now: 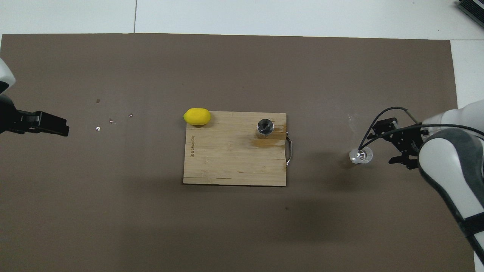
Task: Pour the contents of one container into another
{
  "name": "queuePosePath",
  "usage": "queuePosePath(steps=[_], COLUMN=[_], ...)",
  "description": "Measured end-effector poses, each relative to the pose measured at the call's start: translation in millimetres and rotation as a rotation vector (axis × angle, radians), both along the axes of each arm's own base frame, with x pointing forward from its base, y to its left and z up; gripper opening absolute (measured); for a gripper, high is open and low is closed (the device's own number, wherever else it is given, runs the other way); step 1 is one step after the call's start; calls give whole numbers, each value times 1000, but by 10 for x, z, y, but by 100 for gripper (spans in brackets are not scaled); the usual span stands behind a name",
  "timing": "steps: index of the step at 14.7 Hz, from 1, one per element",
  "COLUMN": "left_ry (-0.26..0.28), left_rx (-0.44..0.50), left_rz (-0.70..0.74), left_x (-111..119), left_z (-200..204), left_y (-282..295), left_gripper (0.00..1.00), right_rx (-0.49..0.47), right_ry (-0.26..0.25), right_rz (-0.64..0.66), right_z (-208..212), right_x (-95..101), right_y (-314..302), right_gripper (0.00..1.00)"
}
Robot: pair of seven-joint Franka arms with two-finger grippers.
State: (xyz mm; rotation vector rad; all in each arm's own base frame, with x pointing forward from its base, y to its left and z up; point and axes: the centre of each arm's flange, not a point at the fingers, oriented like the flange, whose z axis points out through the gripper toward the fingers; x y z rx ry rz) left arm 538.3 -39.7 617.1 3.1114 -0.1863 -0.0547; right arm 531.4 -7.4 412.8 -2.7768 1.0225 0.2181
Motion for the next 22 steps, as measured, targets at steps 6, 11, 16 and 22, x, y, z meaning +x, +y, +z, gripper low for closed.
queuePosePath(steps=[6, 11, 16, 22], left_ry=[0, 0, 0, 0], left_rx=[0, 0, 0, 0], left_rz=[0, 0, 0, 0], left_x=[0, 0, 0, 0], left_z=[0, 0, 0, 0], left_y=[0, 0, 0, 0], left_gripper=[100, 100, 100, 100], right_rx=[-154, -195, -192, -176], right_ry=[-92, -133, -143, -86], right_rz=[369, 448, 528, 603], right_z=[626, 1487, 1750, 1696], right_x=[85, 218, 227, 164], right_y=[444, 704, 753, 665], right_gripper=[100, 100, 100, 100])
